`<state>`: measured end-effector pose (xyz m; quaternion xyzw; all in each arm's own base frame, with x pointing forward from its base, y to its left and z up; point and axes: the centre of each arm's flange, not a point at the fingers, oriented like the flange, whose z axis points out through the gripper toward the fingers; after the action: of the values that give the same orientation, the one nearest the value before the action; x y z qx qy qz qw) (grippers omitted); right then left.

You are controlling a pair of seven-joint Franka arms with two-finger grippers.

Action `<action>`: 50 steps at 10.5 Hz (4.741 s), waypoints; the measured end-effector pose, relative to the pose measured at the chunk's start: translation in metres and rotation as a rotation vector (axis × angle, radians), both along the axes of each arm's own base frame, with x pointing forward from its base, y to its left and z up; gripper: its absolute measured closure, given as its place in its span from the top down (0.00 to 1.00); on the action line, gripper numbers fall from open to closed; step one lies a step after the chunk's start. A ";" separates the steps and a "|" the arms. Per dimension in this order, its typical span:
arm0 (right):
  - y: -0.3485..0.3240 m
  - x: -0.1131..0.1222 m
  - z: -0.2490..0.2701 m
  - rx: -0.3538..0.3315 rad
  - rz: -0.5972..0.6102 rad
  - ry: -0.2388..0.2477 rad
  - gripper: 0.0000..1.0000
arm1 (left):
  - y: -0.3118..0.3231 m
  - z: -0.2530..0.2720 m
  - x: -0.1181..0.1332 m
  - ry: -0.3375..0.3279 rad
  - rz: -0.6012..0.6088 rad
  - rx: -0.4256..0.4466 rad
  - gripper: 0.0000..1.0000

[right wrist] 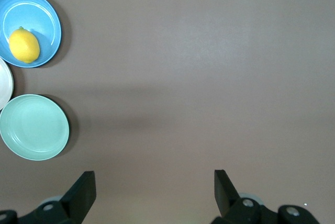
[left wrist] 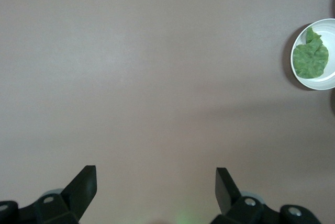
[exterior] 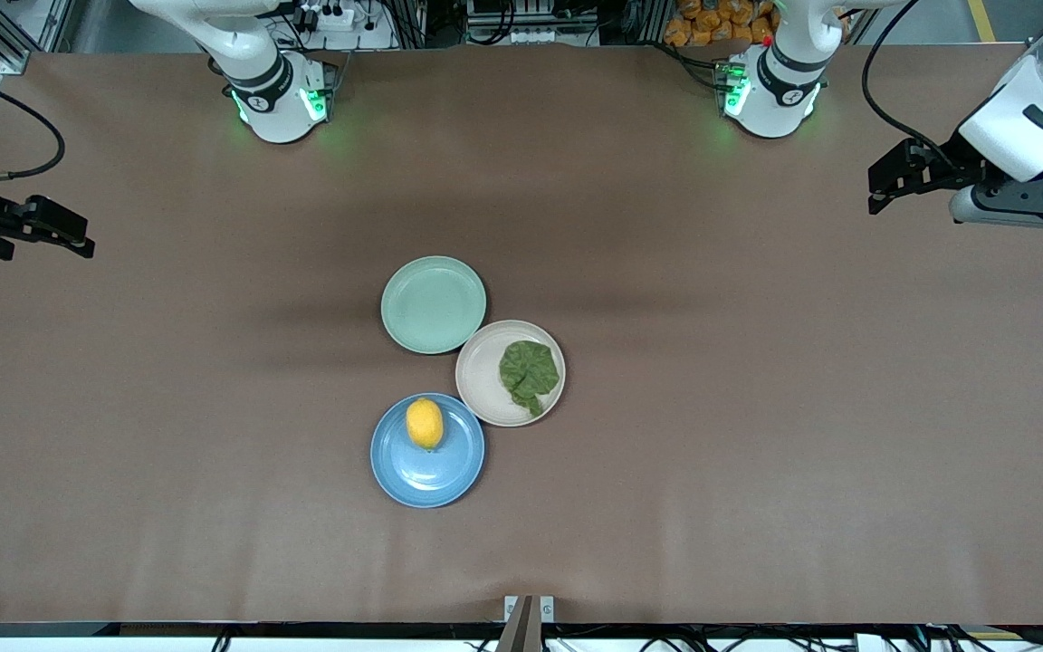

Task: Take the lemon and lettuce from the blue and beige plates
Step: 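Move the left gripper toward the beige plate while the right gripper advances, then lower the left gripper over the lettuce leaf on the beige plate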

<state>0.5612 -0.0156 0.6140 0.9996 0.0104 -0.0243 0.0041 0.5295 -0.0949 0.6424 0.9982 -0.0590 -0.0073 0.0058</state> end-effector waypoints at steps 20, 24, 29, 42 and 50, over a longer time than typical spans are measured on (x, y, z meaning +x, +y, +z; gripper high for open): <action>0.001 0.009 -0.020 0.003 0.001 0.014 1.00 | -0.055 -0.080 0.036 0.110 -0.092 0.001 1.00; 0.005 0.023 -0.044 0.012 0.006 0.029 1.00 | -0.079 -0.098 0.042 0.124 -0.130 -0.001 1.00; 0.020 0.035 -0.066 0.016 0.032 0.044 1.00 | -0.098 -0.115 0.045 0.138 -0.158 -0.001 1.00; 0.052 0.060 -0.116 0.026 0.077 0.057 1.00 | -0.214 -0.224 0.080 0.096 -0.138 -0.067 1.00; 0.081 0.069 -0.144 0.073 0.100 0.074 1.00 | -0.243 -0.262 0.077 0.100 -0.147 -0.072 1.00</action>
<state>0.6300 0.0652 0.4704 0.9958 0.0611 -0.0605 -0.0317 0.6070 -0.3384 0.3808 0.9887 -0.1319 -0.0557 0.0441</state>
